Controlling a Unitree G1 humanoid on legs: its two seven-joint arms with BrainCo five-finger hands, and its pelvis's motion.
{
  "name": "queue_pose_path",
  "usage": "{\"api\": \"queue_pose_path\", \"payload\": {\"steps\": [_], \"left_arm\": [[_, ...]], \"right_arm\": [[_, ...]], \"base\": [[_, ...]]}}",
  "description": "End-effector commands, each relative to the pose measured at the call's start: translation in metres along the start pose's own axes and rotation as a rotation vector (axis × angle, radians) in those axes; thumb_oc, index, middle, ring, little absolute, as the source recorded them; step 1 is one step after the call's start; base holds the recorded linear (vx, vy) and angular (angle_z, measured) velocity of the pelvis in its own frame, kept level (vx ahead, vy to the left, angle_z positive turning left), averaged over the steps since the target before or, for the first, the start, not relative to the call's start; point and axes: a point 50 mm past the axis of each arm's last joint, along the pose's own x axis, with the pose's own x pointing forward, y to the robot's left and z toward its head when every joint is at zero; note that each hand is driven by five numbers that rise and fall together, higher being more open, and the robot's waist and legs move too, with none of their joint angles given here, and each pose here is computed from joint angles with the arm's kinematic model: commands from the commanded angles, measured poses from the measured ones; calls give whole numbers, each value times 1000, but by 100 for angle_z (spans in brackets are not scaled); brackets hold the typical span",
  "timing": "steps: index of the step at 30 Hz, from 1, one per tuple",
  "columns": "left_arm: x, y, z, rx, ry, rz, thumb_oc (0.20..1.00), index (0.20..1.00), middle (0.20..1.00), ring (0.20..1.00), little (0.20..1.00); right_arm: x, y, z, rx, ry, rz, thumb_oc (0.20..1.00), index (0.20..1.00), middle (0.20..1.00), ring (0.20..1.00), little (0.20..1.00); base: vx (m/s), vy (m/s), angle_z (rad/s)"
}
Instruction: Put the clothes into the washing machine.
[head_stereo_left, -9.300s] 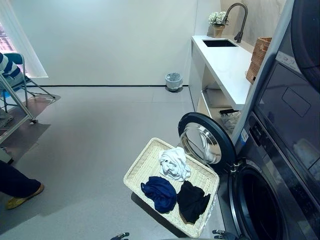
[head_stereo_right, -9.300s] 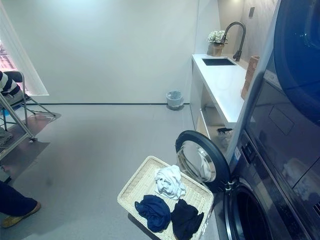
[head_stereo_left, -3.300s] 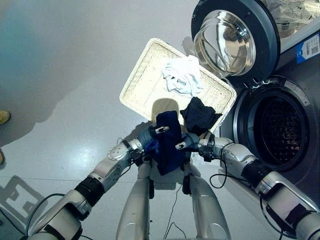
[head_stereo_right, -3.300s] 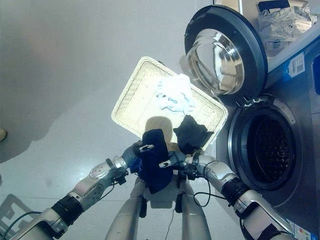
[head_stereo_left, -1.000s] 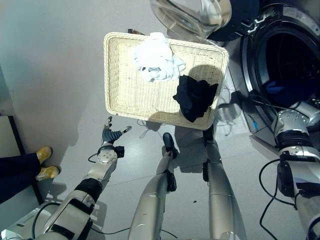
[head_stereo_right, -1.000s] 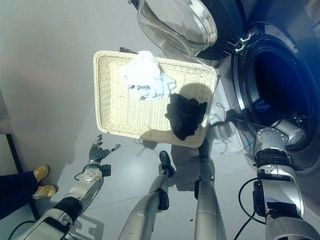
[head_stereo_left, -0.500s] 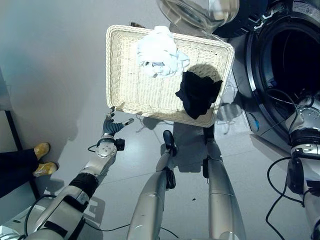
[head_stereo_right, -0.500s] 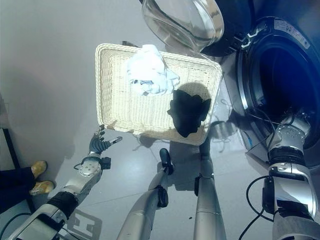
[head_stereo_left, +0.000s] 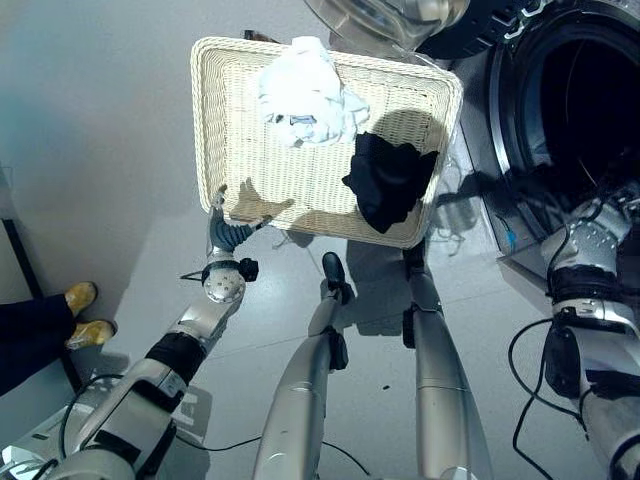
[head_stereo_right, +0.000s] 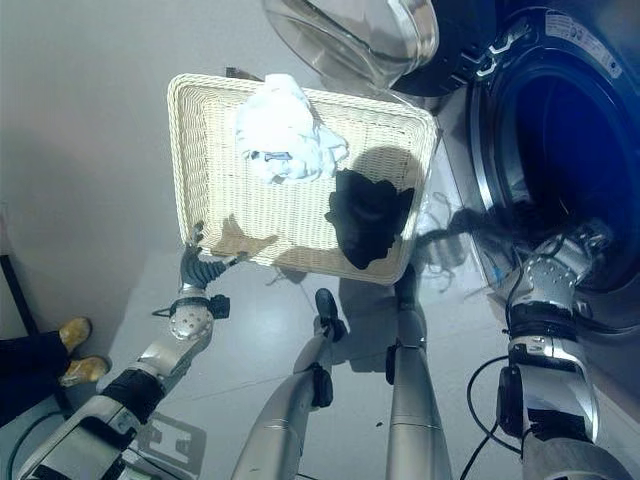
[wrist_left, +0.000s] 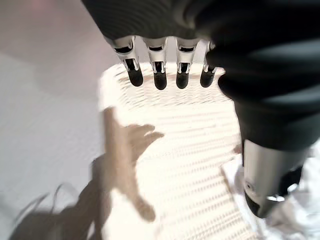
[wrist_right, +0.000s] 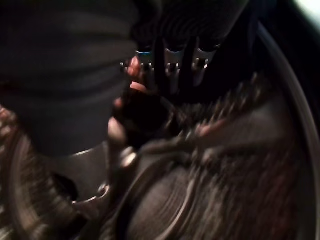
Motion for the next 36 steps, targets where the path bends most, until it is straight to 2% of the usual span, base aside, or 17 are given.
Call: {"api": "queue_pose_path", "payload": {"steps": [1, 5, 7, 9, 15, 18, 19, 24, 29, 32, 36], "left_arm": [[11, 13, 20, 44, -145, 123, 1000, 1000, 1000, 1000, 1000], [26, 11, 47, 71, -247, 171, 1000, 1000, 1000, 1000, 1000], [29, 11, 51, 72, -255, 179, 1000, 1000, 1000, 1000, 1000], [37, 7, 64, 81, -262, 195, 1000, 1000, 1000, 1000, 1000], [57, 7, 71, 138, -189, 230, 1000, 1000, 1000, 1000, 1000], [58, 7, 71, 139, -178, 235, 1000, 1000, 1000, 1000, 1000], [70, 14, 67, 166, -70, 306, 1000, 1000, 1000, 1000, 1000], [83, 32, 61, 151, 71, 398, 1000, 1000, 1000, 1000, 1000], [93, 51, 56, 185, 177, 454, 1000, 1000, 1000, 1000, 1000], [103, 74, 55, 199, 277, 514, 1000, 1000, 1000, 1000, 1000], [107, 83, 63, 156, 286, 563, 1000, 1000, 1000, 1000, 1000]], "right_arm": [[-1, 2, 6, -29, 18, 31, 1000, 1000, 1000, 1000, 1000], [-25, -36, -9, -1, 60, -33, 1000, 1000, 1000, 1000, 1000], [-28, -42, -12, -7, 76, -45, 1000, 1000, 1000, 1000, 1000], [-39, -68, -15, -76, 135, -61, 1000, 1000, 1000, 1000, 1000], [-66, -100, -23, -267, 270, -34, 1000, 1000, 1000, 1000, 1000], [-67, -101, -24, -280, 280, -29, 1000, 1000, 1000, 1000, 1000], [-87, -111, -38, -374, 397, 9, 1000, 1000, 1000, 1000, 1000], [-117, -123, -55, -470, 556, 57, 1000, 1000, 1000, 1000, 1000], [-133, -129, -61, -478, 637, 67, 1000, 1000, 1000, 1000, 1000], [-148, -132, -66, -479, 718, 89, 1000, 1000, 1000, 1000, 1000], [-155, -131, -66, -494, 762, 131, 1000, 1000, 1000, 1000, 1000]], "base": [[0, 0, 0], [-8, 50, 0], [-2, 77, 4], [-25, 131, 0], [-20, 79, -3], [-4, 64, -5], [-5, 134, -6], [39, 111, -17], [6, 66, -16], [13, 108, -13], [15, 64, -22]]}}
